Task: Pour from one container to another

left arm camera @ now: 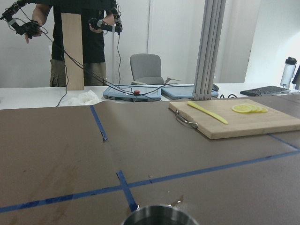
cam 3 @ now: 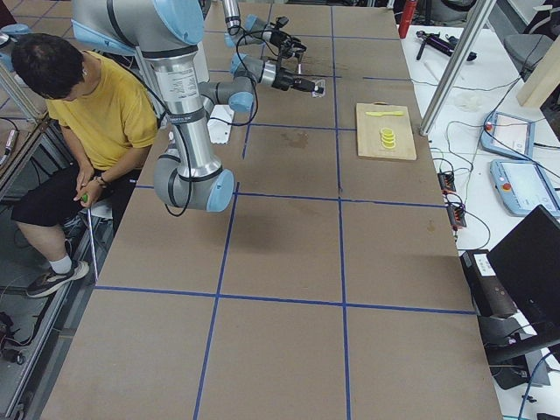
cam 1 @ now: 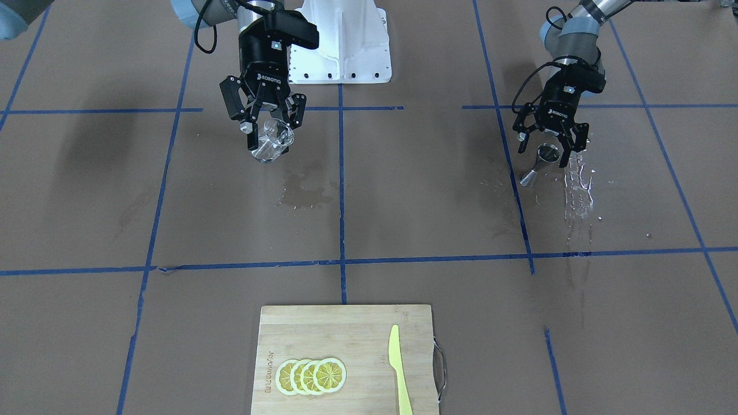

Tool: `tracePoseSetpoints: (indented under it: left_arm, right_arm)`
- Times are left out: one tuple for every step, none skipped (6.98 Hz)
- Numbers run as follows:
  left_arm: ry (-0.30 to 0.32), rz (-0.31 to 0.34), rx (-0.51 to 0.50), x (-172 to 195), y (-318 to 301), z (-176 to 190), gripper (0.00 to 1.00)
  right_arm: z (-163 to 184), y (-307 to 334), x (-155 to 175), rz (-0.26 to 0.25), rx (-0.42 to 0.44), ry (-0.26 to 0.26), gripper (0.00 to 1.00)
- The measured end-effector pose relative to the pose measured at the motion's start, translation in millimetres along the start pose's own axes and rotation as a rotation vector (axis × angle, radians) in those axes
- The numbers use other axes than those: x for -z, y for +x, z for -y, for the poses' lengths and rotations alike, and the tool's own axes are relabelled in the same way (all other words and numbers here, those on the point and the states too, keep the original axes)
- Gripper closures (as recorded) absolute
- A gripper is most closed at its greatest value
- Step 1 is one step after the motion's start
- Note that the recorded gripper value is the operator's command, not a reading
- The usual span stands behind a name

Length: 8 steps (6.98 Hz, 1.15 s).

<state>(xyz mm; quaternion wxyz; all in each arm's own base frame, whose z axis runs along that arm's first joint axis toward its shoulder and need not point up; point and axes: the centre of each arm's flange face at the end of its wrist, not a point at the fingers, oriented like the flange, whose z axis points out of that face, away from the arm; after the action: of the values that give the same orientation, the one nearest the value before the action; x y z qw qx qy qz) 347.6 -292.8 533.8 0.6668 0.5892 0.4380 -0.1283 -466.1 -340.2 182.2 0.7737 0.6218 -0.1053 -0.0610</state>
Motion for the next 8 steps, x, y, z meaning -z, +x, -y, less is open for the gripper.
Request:
tracePoseSetpoints:
  left_arm:
    - [0.012,-0.001,0.011,1,3,7,0.0]
    - [0.02,-0.003,0.018,2,4,13,0.0]
    - [0.03,-0.01,0.016,2,8,21,0.0]
    - [0.045,-0.026,-0.01,4,13,32,0.01]
    - [0.061,-0.05,-0.055,4,15,45,0.01]
    - [0.06,-0.086,-0.102,-1,10,59,0.01]
    - [0.038,-0.134,-0.149,-10,-4,73,0.01]
    - [0.004,-0.173,-0.221,-18,-24,89,0.01]
  right_arm:
    - [0,0,0,0.0,0.0,0.0,1.0]
    - [1,0,0,0.0,-0.001,0.001,1.0]
    - [1,0,0,0.0,-0.001,0.001,1.0]
    - [1,0,0,0.0,0.0,0.001,1.0]
    - [0,0,0,-0.001,0.0,0.0,1.0]
    - [0,0,0,-0.001,0.001,0.0,1.0]
    - [-1,0,0,-0.001,0.003,-0.001,1.0]
    - [-1,0,0,-0.001,0.003,-0.001,1.0]
